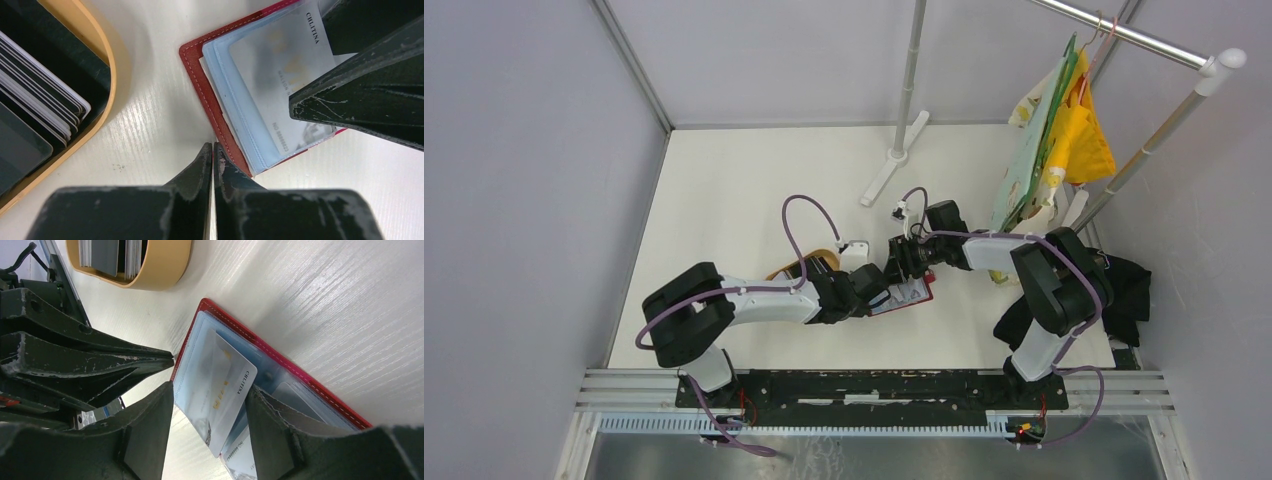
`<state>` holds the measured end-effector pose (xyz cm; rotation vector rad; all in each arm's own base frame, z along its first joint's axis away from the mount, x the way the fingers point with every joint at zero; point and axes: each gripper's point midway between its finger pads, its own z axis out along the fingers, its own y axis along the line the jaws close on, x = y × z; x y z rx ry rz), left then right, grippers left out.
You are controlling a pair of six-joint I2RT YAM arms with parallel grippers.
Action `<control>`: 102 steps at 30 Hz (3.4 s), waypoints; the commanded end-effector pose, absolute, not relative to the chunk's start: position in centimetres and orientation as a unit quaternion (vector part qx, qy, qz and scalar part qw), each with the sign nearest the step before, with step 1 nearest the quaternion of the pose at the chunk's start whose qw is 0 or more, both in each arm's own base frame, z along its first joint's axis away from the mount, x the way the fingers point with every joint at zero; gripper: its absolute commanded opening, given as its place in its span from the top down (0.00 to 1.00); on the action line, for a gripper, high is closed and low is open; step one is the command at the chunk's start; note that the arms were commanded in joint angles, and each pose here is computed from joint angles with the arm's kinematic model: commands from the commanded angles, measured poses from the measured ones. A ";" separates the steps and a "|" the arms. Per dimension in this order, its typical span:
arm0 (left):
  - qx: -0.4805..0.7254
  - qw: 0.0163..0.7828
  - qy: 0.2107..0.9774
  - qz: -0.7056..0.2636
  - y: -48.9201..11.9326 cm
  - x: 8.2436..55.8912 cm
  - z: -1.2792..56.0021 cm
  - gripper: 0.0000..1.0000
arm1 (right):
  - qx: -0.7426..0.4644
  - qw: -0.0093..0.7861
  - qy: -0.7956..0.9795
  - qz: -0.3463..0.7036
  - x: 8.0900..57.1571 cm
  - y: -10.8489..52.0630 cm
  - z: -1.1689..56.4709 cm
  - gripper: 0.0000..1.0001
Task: Put the credit cards into the card holder
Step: Insert the credit card into the card holder.
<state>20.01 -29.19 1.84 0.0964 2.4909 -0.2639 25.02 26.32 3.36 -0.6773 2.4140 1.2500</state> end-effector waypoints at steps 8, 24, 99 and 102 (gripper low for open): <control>0.032 0.321 0.937 -0.130 -31.2 21.7 2.0 0.97 | -0.215 0.218 0.861 0.407 25.8 25.7 4.0 0.40; 0.038 0.306 0.937 -0.167 -33.1 21.5 1.9 0.98 | -0.127 0.279 0.868 0.390 24.3 25.3 4.6 0.41; 0.029 0.361 0.915 -0.179 -30.3 21.7 6.5 0.94 | -0.239 0.341 0.857 0.303 26.1 26.2 6.6 0.32; 0.029 0.364 0.913 -0.183 -30.3 21.7 6.6 0.94 | -0.238 0.343 0.856 0.305 26.2 26.0 6.9 0.34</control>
